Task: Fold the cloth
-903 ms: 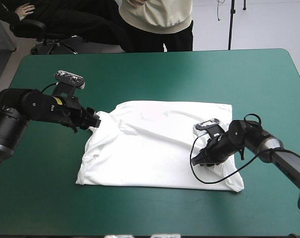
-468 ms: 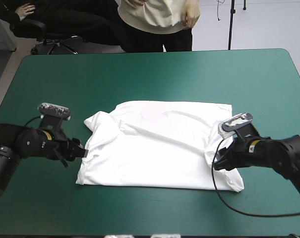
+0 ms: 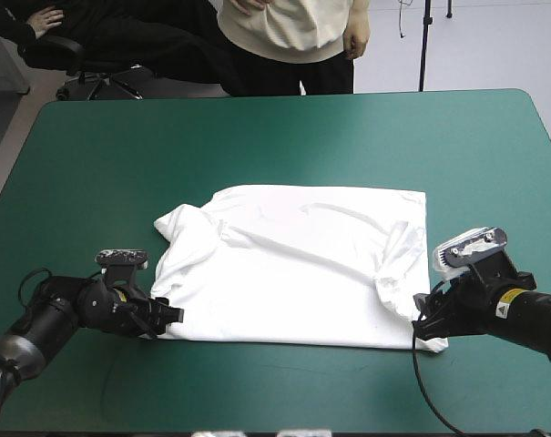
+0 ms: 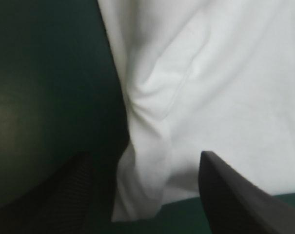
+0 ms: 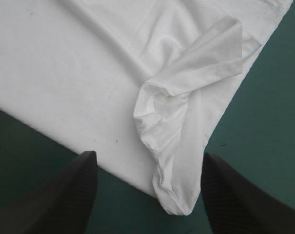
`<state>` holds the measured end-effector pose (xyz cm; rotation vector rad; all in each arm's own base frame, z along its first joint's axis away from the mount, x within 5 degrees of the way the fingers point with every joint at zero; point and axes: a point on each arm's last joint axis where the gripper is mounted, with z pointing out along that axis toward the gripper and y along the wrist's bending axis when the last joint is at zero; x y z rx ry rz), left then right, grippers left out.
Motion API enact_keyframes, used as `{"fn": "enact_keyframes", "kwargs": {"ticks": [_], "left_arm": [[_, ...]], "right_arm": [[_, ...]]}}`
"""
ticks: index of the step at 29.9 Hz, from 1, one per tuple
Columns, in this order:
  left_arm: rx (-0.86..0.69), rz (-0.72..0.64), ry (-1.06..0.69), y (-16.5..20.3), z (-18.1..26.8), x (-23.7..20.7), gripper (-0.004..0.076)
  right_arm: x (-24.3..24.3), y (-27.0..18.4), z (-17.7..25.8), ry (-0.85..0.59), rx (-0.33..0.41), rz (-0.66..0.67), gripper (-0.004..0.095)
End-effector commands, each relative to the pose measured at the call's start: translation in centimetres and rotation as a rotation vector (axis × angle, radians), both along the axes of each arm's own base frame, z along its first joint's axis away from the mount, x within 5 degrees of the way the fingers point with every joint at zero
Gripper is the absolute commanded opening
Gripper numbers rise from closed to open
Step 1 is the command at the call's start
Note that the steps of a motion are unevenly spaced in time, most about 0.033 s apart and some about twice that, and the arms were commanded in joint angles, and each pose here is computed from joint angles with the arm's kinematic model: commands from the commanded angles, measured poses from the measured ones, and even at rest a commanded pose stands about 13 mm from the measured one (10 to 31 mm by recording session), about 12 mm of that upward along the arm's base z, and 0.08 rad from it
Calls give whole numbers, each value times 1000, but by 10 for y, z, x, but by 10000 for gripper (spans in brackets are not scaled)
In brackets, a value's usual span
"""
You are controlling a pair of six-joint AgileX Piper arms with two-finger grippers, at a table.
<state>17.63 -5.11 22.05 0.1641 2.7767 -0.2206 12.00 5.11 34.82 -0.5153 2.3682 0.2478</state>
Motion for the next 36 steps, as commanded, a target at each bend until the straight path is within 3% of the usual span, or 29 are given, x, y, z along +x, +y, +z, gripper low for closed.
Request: {"fn": "enact_keyframes", "kwargs": {"ticks": [1,5,7,10,12,14,20,28,36], "left_arm": [[-18,18,-18,-1,-3,3,453],[-2,-2,35,-1,-6,0,447],[3,-14,40,-1,-7,0,402],[4,-24,24,-1,-6,1,230],[5,-30,10,-2,-6,2,73],[8,-41,1,-2,-6,3,-14],[10,-52,5,-2,-6,2,-18],[24,-88,19,-2,-6,0,-18],[24,-88,21,-2,-6,0,-18]], "right_arm": [[1,0,10,-62,27,-10,577],[1,0,10,-60,31,-15,577],[1,0,10,-59,33,-15,577],[1,0,9,-42,26,-15,577],[1,0,2,5,21,-30,577],[0,-2,-6,51,-17,-32,577],[4,-12,-43,137,-138,-113,577],[29,4,-75,225,-67,-110,577],[53,10,-105,357,-169,-96,577]]}}
